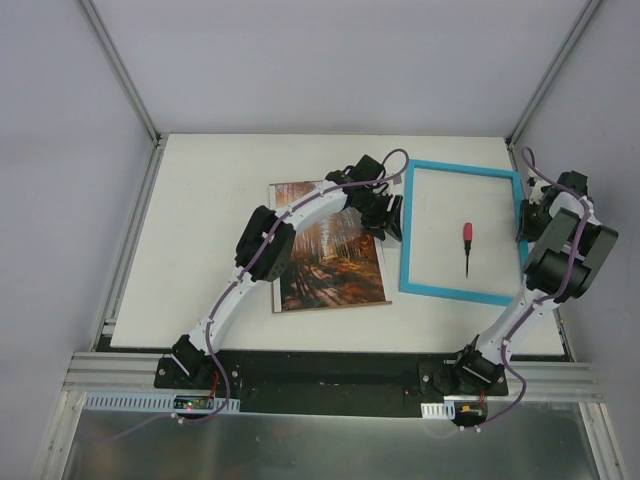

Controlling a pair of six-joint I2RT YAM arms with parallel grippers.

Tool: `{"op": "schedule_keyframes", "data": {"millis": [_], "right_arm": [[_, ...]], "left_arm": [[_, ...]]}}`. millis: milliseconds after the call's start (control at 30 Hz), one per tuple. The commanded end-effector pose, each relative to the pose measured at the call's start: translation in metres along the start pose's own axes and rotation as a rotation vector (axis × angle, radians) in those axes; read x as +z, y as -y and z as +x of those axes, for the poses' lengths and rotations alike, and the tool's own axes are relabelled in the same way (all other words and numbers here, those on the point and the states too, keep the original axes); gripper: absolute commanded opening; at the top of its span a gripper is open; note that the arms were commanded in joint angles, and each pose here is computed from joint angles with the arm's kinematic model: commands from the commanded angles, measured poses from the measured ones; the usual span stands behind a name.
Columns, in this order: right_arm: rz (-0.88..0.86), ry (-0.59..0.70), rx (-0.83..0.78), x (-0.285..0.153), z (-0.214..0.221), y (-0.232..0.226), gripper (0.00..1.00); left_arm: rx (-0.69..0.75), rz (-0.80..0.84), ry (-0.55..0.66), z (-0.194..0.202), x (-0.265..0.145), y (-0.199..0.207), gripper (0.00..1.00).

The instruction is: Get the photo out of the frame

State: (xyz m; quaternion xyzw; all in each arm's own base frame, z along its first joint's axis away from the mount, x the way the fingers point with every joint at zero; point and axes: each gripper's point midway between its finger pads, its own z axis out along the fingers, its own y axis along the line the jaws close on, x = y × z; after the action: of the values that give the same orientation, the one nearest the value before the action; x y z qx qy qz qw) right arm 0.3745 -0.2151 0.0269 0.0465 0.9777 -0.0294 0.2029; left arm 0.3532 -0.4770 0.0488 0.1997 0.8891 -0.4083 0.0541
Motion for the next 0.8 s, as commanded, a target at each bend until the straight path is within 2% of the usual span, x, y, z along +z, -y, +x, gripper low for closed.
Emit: {"op": "schedule_keyframes", "data": {"millis": [0, 200, 333, 500, 567, 600, 667, 767], "right_arm": [[0.046, 0.043, -0.066, -0.003, -0.026, -0.001, 0.35], [0.087, 0.079, -0.097, -0.021, -0.036, 0.002, 0.52], [0.119, 0.128, -0.114, -0.047, -0.046, 0.005, 0.59], [0.149, 0.214, -0.114, -0.100, -0.066, -0.004, 0.63], [0.113, 0.276, -0.127, -0.129, -0.073, -0.025, 0.63], [0.082, 0.307, -0.137, -0.141, -0.076, -0.040, 0.64], [0.002, 0.365, -0.174, -0.168, -0.078, -0.081, 0.63], [-0.173, 0.445, -0.239, -0.201, -0.077, -0.157, 0.63]], "left_arm": [[0.073, 0.035, 0.000, 0.002, -0.023, 0.026, 0.60], [0.129, 0.066, 0.038, -0.007, -0.050, 0.045, 0.72], [0.183, 0.100, 0.098, -0.022, -0.086, 0.066, 0.81], [0.237, 0.150, 0.172, -0.034, -0.142, 0.087, 0.86], [0.268, 0.160, 0.204, -0.033, -0.176, 0.088, 0.87], [0.302, 0.142, 0.215, -0.028, -0.189, 0.083, 0.91], [0.354, 0.054, 0.267, -0.019, -0.229, 0.070, 0.93], [0.328, -0.160, 0.279, 0.009, -0.263, 0.011, 0.96]]}}
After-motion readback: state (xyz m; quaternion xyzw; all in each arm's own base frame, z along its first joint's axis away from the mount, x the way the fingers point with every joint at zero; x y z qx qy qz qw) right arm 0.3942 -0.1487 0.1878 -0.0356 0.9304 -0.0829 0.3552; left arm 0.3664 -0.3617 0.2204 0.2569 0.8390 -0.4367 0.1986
